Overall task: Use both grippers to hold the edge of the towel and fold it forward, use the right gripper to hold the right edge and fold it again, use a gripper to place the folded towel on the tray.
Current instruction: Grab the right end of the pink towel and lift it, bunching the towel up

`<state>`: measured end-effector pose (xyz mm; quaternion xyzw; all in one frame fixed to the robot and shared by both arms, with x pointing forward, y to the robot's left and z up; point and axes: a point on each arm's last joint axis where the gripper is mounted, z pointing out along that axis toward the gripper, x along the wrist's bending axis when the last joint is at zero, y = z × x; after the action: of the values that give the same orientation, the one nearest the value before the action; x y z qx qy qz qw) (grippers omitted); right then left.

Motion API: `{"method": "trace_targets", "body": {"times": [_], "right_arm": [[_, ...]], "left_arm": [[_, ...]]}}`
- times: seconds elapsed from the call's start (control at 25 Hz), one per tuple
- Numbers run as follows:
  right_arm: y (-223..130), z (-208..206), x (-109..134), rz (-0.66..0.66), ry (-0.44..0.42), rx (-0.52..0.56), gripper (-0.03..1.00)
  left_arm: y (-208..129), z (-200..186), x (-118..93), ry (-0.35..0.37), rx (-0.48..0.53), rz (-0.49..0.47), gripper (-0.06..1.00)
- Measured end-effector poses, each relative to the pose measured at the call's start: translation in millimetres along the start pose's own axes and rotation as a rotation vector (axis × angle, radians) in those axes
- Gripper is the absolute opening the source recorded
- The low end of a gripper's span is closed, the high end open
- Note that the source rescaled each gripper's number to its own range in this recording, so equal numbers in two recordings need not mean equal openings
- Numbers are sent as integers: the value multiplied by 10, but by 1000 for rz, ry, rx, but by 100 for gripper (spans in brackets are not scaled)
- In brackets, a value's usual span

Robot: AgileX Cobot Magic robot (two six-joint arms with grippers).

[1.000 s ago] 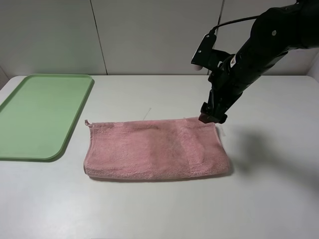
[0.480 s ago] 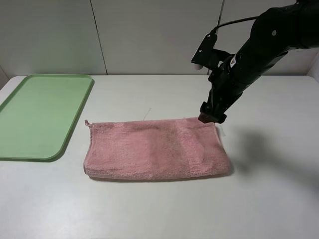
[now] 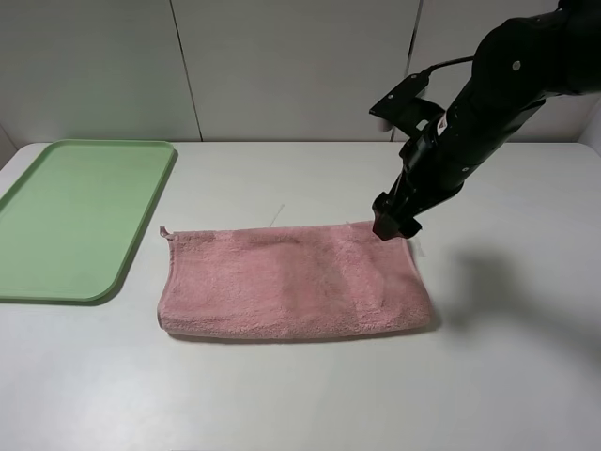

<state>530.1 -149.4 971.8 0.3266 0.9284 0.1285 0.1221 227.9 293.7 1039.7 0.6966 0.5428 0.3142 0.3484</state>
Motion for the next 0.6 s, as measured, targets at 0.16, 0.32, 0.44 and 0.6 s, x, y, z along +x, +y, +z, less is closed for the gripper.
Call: {"method": "trace_targets", "body": {"times": [0.16, 0.32, 0.44, 0.6], "right_arm": [[-73, 42, 33, 92, 13, 32, 100], [-167, 106, 68, 121, 14, 56, 100], [-266, 181, 112, 122, 16, 64, 100], [-389, 279, 183, 140, 30, 56, 100]], "left_arm": [[0, 0, 0, 0, 0, 0, 100], [0, 0, 0, 0, 0, 0, 100], [0, 0, 0, 0, 0, 0, 100], [0, 0, 0, 0, 0, 0, 100]]}}
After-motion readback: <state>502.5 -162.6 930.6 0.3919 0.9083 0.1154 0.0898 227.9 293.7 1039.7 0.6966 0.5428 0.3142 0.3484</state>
